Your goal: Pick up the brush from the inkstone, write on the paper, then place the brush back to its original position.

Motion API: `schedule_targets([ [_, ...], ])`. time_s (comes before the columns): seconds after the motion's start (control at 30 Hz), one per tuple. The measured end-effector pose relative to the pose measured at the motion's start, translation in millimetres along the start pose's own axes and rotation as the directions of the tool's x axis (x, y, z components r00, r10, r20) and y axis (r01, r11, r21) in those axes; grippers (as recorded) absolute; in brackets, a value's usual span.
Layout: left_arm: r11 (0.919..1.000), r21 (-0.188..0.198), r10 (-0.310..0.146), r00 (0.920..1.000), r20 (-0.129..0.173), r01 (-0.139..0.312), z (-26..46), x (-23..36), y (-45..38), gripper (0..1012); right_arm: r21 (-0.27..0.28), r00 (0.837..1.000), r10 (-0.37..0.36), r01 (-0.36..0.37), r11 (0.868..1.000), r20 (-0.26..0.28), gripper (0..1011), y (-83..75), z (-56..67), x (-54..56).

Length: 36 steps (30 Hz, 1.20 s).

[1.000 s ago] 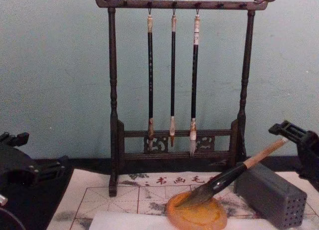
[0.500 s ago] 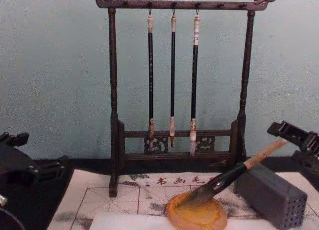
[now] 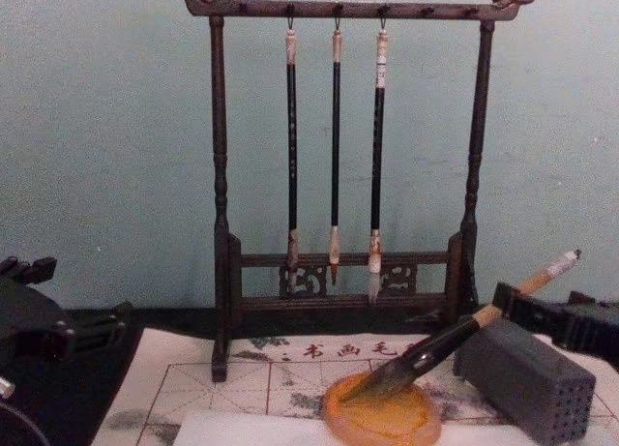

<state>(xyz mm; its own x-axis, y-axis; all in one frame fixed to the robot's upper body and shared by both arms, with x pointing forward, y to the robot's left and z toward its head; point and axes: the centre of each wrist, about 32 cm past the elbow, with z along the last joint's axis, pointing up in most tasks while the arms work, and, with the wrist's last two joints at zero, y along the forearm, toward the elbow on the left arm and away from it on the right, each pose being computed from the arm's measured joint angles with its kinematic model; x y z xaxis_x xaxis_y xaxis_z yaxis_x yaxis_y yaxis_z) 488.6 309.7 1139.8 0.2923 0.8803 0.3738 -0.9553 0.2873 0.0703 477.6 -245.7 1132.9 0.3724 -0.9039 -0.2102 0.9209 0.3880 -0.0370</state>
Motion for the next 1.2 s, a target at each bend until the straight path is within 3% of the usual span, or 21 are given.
schedule_targets([
  [0.07,1.0000,0.000,0.000,1.0000,0.000,0.000,0.0,0.0,0.0,1001,0.004,0.998,-0.008,0.007,1.000,0.069,1002,-1.3,-3.2,-1.8],
  [0.1,1.0000,0.000,0.000,1.0000,0.000,0.000,0.0,0.0,0.0,1001,0.004,0.998,-0.008,0.007,1.000,0.069,1002,-1.3,-3.2,-1.8],
  [0.23,1.0000,0.000,0.000,1.0000,0.000,0.000,0.0,0.0,0.0,1001,0.009,0.982,-0.017,0.015,1.000,0.190,1002,-3.6,-9.9,-4.5],
  [0.4,1.0000,0.000,0.000,1.0000,0.000,0.000,0.0,0.0,0.0,1001,0.014,0.967,-0.024,0.021,1.000,0.252,1002,-5.0,-13.5,-5.8],
  [1.2,1.0000,0.000,0.000,1.0000,0.000,0.000,0.0,0.0,0.0,1001,0.013,0.971,-0.024,0.022,1.000,0.238,1002,-4.6,-12.9,-5.3],
])
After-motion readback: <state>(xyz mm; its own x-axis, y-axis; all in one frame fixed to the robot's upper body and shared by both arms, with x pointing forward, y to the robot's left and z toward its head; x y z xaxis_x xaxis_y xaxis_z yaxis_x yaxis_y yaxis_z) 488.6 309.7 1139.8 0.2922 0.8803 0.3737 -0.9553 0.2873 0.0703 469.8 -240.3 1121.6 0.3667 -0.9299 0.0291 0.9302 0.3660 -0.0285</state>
